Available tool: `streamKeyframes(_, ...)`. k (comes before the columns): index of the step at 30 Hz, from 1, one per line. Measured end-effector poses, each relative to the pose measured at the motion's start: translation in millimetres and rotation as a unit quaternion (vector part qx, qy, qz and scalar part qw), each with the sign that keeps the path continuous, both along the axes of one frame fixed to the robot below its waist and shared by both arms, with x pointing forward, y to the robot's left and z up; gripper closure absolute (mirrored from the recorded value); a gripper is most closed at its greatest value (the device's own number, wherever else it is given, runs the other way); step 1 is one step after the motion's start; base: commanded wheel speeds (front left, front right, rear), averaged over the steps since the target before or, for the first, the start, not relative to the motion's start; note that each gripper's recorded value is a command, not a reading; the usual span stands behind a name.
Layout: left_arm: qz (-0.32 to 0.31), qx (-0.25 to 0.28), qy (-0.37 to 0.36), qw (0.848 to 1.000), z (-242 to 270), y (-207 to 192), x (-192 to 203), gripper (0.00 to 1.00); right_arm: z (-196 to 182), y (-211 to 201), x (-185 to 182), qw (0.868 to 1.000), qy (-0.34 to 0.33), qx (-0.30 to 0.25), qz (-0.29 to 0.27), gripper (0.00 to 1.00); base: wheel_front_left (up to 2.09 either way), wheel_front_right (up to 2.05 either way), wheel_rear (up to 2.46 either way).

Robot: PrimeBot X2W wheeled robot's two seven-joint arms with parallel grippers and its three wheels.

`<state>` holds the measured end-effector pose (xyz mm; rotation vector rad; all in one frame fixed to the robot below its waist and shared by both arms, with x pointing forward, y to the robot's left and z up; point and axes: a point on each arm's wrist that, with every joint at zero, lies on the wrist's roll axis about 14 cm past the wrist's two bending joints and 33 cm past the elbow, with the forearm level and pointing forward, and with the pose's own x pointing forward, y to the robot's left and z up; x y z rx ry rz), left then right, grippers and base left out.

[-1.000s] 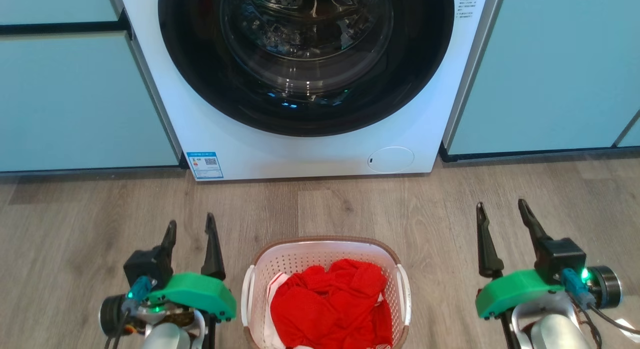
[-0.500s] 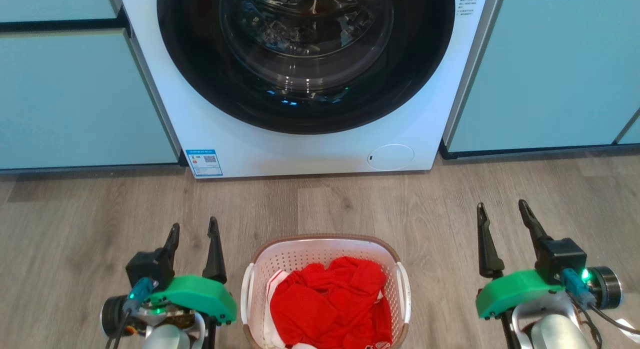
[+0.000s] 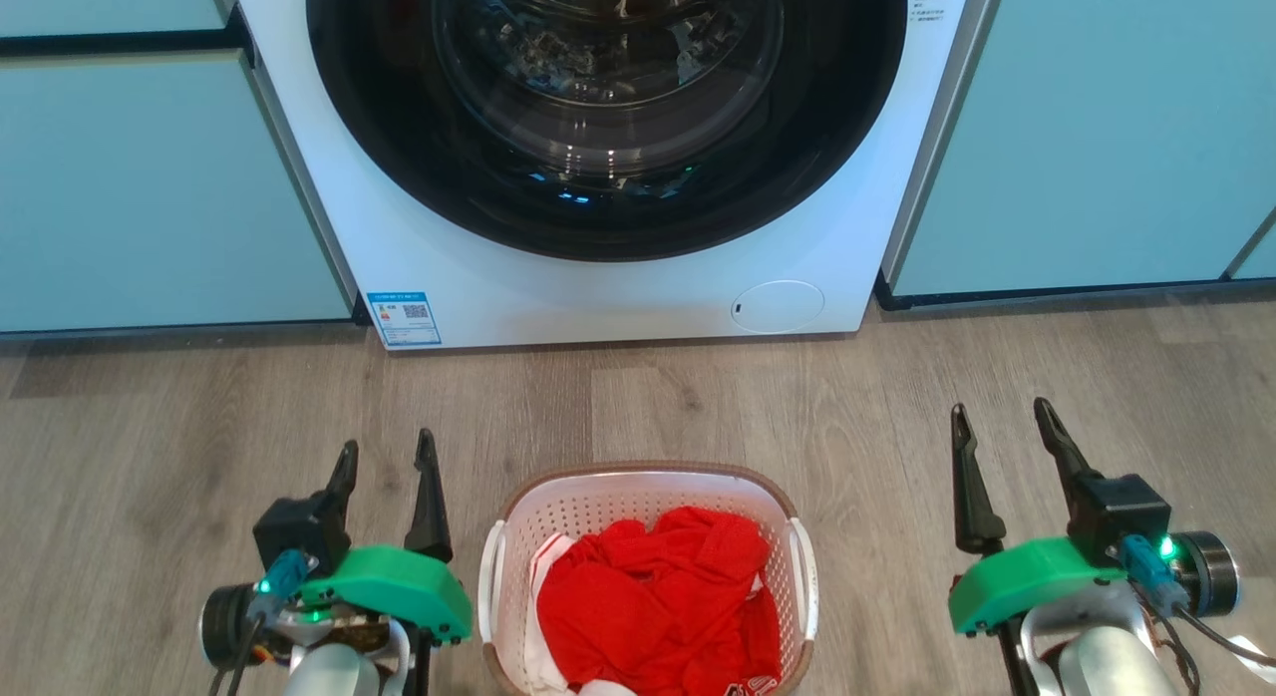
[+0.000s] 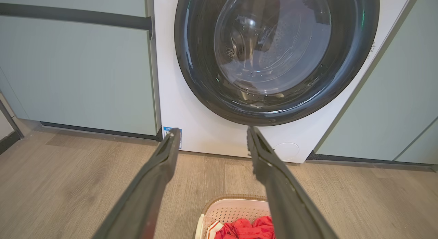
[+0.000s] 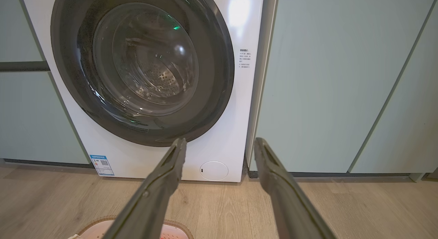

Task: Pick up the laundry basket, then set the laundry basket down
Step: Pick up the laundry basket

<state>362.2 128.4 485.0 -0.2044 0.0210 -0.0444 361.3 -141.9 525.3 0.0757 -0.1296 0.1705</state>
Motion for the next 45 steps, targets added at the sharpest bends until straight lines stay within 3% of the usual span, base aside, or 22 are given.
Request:
streamKeyframes(17,0.005,-0.005,0.014,1.000,-8,1,5,0.00,-11,-2,3,1.000,0.018,-0.001,-0.003,0.00,0.00,0.00,0.00)
streamKeyframes(24,0.016,-0.016,0.088,0.996,-52,3,3,0.00,-61,-3,4,0.995,0.095,-0.017,-0.003,0.00,0.00,0.00,0.00)
streamKeyframes(35,-0.004,0.020,0.153,0.988,-102,-2,45,0.00,-114,12,56,0.984,0.167,-0.054,0.029,0.00,0.00,0.00,0.00)
streamKeyframes(40,-0.032,0.036,0.200,0.979,-141,-9,61,0.00,-153,19,69,0.974,0.222,-0.035,0.040,0.00,0.00,0.00,0.00)
streamKeyframes(45,-0.050,0.032,0.284,0.957,-197,-14,61,0.00,-196,28,76,0.956,0.284,-0.034,0.060,0.00,0.00,0.00,0.00)
